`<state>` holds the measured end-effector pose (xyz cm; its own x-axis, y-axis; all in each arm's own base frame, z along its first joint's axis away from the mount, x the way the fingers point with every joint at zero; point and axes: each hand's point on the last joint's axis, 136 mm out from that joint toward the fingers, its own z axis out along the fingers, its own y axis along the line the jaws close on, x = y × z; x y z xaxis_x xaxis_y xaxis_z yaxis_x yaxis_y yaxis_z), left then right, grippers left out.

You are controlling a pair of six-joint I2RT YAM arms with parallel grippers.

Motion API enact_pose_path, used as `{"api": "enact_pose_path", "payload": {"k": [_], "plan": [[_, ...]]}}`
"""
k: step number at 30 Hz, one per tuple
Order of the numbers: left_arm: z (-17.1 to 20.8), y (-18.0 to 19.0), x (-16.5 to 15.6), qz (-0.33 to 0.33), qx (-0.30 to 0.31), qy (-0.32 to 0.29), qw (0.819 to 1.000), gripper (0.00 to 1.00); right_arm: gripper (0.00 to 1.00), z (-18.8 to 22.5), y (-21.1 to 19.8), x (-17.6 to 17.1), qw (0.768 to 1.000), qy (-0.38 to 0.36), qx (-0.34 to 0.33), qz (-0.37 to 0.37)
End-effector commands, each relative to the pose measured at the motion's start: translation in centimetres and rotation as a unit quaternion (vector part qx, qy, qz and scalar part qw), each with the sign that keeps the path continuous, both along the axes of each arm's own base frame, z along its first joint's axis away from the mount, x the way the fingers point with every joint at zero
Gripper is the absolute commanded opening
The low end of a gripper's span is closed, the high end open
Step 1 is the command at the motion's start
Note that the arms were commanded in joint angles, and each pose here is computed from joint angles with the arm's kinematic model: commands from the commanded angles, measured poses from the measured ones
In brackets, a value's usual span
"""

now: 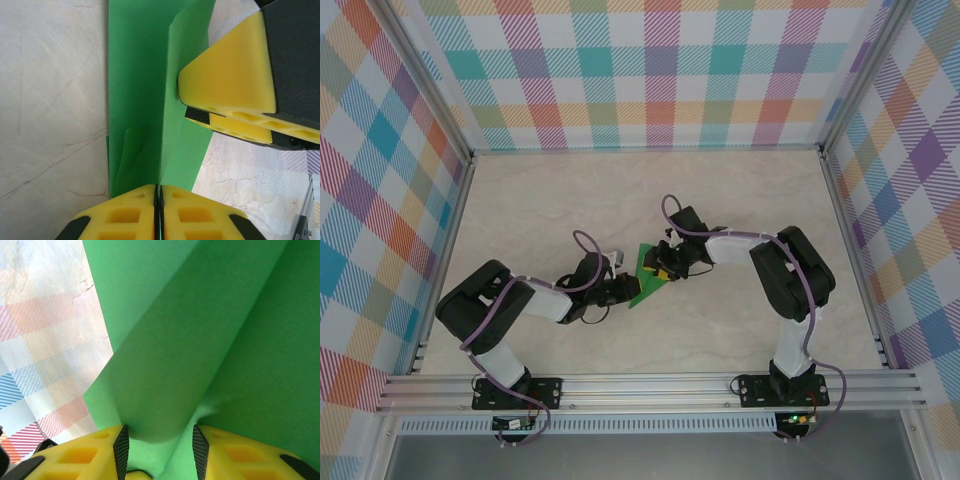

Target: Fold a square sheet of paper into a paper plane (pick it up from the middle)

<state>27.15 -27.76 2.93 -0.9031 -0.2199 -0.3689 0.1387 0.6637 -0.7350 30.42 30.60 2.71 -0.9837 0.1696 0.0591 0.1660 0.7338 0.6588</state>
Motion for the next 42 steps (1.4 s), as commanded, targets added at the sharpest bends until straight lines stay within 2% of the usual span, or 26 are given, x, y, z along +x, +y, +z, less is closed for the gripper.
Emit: {"api": "enact_pose_path", "payload": {"k": [1,6,11,15,21,28,42], "plan": [[0.5,0.0,0.6,0.004,-0.006,0.008,1.000,0.15,0.40,-1.4,-0.7,-0.2,0.999,0.011,-0.035,-0.001],[1.1,0.6,0.4,0.008,-0.001,0.013,1.000,0.28,0.38,-2.5,-1.4,-0.6,0.997,0.026,-0.066,-0.002],[1.9,2.7,0.1,0.030,0.035,0.011,0.999,0.39,0.38,-3.3,-1.8,-1.1,0.995,0.037,-0.092,0.001],[3.4,3.1,0.4,0.039,0.040,0.014,0.998,0.42,0.41,-3.8,-2.3,-1.3,0.993,0.045,-0.110,0.002],[5.4,0.2,0.4,-0.016,-0.020,0.019,1.000,0.30,0.44,-4.1,-2.8,-1.5,0.990,0.052,-0.131,0.002],[4.0,-0.9,0.7,-0.030,-0.024,0.049,0.998,0.14,0.46,-4.5,-3.0,-1.6,0.988,0.061,-0.143,-0.002],[1.0,0.0,1.1,-0.009,0.028,0.082,0.996,0.07,0.44,-4.8,-3.3,-1.8,0.986,0.069,-0.149,-0.005]]}}
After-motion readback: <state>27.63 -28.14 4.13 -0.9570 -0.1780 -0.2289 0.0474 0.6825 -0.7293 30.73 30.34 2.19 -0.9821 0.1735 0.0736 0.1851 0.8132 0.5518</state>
